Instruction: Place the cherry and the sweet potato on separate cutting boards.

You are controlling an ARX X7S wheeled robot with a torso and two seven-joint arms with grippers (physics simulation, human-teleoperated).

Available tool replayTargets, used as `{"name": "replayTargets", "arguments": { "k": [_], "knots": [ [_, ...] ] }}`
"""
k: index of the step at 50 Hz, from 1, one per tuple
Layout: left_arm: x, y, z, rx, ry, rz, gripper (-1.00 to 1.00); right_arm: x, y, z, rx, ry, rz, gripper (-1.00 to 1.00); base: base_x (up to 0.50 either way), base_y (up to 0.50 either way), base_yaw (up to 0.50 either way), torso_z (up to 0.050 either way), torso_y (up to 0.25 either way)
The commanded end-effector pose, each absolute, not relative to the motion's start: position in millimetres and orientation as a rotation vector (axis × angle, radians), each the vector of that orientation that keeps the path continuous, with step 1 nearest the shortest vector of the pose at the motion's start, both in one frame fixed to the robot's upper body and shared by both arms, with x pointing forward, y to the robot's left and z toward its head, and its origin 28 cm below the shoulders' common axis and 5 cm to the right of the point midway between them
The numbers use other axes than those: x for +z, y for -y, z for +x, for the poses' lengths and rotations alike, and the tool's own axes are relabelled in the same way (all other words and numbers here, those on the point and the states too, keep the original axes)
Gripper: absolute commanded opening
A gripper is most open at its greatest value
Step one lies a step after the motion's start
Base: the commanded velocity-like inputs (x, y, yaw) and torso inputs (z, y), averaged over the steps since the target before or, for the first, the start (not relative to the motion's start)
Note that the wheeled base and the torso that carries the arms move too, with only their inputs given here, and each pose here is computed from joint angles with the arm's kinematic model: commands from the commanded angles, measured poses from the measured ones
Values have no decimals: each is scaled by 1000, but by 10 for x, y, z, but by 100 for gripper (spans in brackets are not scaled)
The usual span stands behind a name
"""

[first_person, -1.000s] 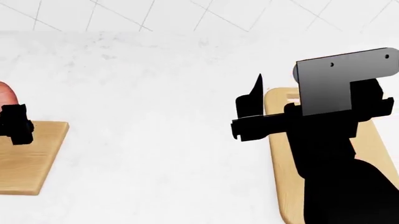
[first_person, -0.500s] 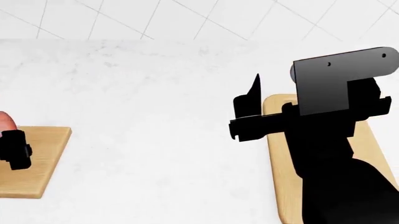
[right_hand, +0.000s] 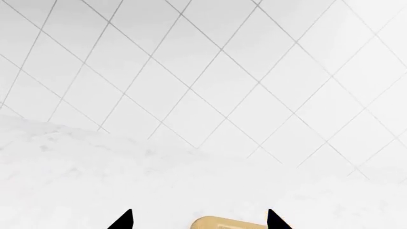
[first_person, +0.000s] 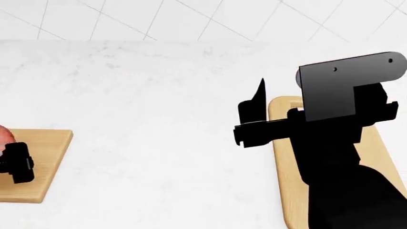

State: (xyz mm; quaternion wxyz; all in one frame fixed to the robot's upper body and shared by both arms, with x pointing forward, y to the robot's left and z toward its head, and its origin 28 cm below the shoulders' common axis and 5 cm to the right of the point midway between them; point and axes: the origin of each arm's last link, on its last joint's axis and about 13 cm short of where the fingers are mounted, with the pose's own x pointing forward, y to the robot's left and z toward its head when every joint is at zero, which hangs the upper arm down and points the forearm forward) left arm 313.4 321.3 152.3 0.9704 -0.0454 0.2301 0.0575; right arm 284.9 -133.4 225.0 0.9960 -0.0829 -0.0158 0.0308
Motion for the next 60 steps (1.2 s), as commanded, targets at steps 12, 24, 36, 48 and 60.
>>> {"name": "replayTargets", "arguments": {
  "k": [12, 24, 36, 48, 60],
  "knots": [
    [1753, -3171, 3112, 144, -423, -113, 100, 2238, 1338, 2845, 69, 31, -167, 100, 0, 0, 0, 0, 0],
    [2064, -3167, 3015, 141, -336, -104, 100, 2252, 1341, 2835, 69, 38, -162, 100, 0, 0, 0, 0, 0],
    [2507, -2951, 2881, 48, -102, -32, 100, 2316, 1330, 2832, 79, 45, -160, 100, 0, 0, 0, 0, 0],
    [2662, -2682, 2746, -82, -7, 142, 100, 2394, 1294, 2918, 103, 38, -138, 100, 0, 0, 0, 0, 0],
    [2906, -2657, 2721, -101, 1, 149, 100, 2527, 1333, 2916, 91, 61, -101, 100, 0, 0, 0, 0, 0]
  ]
}}
